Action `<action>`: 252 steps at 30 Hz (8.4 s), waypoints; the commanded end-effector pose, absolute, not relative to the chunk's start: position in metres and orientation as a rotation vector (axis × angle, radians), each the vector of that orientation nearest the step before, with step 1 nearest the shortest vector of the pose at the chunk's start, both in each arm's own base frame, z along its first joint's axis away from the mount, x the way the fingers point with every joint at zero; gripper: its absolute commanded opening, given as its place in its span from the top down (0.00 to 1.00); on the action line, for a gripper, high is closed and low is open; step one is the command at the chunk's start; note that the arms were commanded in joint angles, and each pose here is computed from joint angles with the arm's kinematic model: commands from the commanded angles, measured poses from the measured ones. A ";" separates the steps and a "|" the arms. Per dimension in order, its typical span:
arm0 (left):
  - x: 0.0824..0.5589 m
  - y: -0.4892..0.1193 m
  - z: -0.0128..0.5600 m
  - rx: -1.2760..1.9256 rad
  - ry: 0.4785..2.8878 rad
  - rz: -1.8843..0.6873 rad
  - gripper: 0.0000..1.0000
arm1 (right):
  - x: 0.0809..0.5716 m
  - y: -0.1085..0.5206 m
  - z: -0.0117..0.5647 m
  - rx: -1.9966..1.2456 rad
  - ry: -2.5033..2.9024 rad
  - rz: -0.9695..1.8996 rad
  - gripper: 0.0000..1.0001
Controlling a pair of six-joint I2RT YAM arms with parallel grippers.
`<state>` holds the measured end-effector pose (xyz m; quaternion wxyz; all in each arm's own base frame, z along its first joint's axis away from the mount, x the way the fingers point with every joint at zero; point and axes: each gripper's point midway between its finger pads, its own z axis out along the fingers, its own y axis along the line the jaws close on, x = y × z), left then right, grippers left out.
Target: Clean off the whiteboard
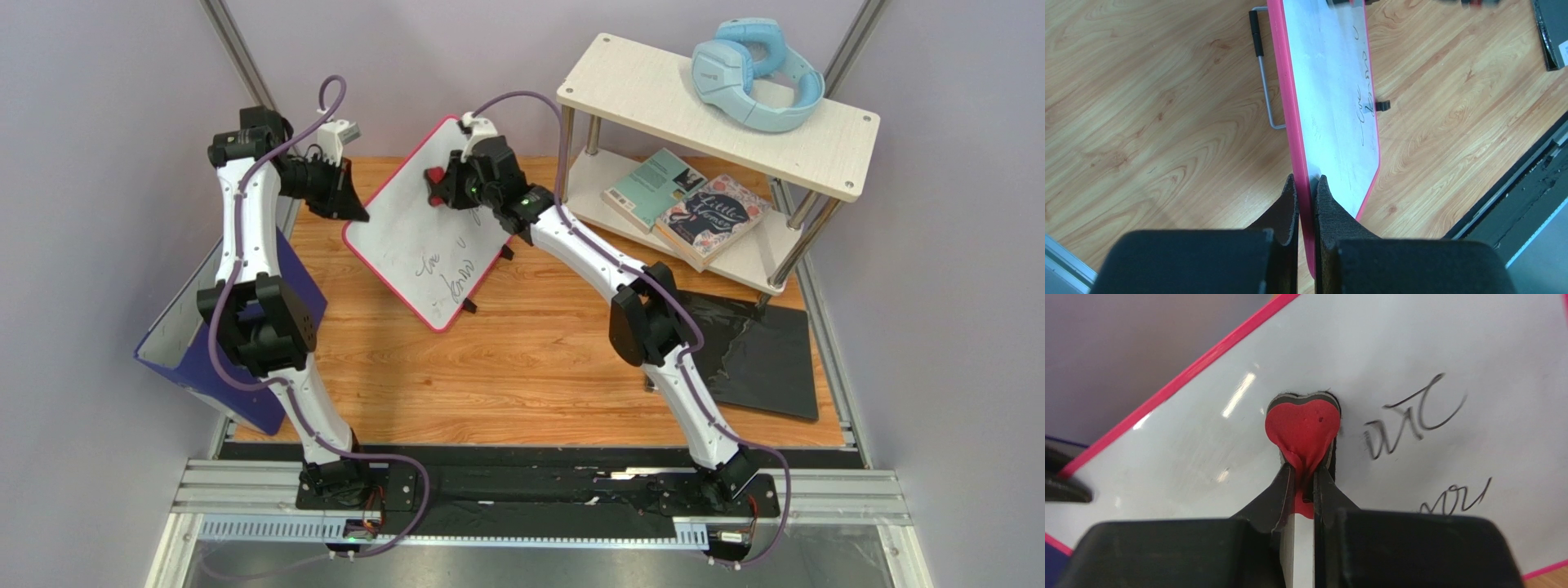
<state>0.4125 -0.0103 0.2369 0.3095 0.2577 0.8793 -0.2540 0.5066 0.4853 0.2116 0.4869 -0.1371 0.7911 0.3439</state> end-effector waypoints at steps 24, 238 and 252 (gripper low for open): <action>0.384 -0.029 0.254 0.904 2.231 -0.636 1.00 | 0.527 0.482 0.189 -0.026 2.007 1.141 1.00; 0.457 -0.072 0.231 0.675 2.454 -0.436 1.00 | 0.454 0.369 -0.019 0.242 2.615 0.981 1.00; 0.453 -0.073 0.233 0.685 2.454 -0.445 1.00 | 0.438 0.398 -0.011 0.074 2.650 1.103 1.00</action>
